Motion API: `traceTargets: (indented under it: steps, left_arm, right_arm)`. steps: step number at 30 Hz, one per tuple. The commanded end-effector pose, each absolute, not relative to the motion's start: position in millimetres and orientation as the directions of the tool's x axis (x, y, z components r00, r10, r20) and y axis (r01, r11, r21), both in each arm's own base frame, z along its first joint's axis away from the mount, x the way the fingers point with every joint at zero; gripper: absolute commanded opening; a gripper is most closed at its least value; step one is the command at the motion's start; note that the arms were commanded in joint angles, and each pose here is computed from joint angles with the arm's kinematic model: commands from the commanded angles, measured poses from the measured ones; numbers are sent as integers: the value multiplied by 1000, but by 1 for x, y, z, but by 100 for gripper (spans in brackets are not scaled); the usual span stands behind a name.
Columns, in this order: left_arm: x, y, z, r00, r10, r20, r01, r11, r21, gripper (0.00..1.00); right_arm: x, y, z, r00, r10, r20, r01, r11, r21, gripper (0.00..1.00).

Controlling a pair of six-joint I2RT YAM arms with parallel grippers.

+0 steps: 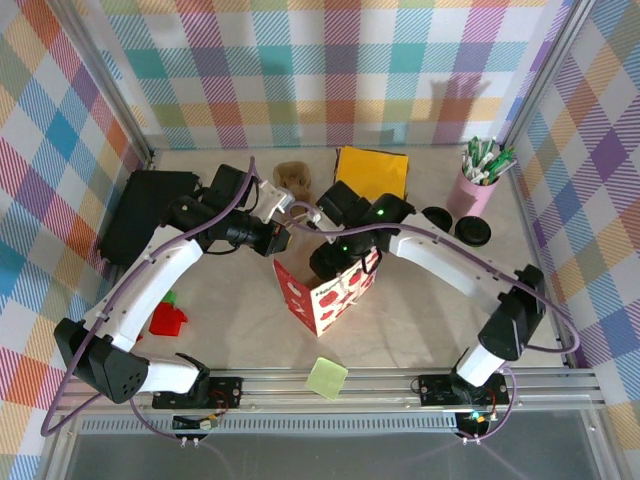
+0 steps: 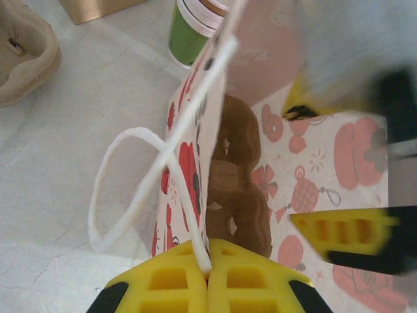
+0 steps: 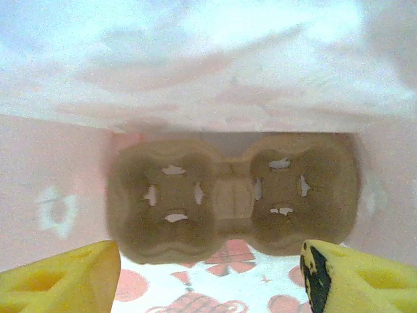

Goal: Pack the takeout coffee

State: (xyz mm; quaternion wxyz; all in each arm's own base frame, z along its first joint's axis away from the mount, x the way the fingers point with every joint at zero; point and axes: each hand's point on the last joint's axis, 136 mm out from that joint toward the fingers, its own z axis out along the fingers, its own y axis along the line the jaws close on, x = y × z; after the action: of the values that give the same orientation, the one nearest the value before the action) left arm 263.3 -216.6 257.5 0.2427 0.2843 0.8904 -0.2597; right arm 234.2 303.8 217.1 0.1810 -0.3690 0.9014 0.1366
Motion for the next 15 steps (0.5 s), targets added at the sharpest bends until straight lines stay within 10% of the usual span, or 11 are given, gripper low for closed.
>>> traceTargets:
  steps: [1, 6, 15]
  left_arm:
    - [263, -216, 258, -725, 378, -576, 626, 711, -320, 0]
    - [264, -214, 263, -730, 368, -575, 614, 723, -316, 0]
    - [272, -202, 301, -738, 299, -605, 542, 796, -268, 42]
  right_arm:
    - [224, 302, 253, -669, -565, -482, -701, 696, 158, 74]
    - [225, 299, 291, -676, -473, -565, -667, 720, 195, 72]
    - [224, 270, 328, -678, -321, -662, -579, 788, 210, 73]
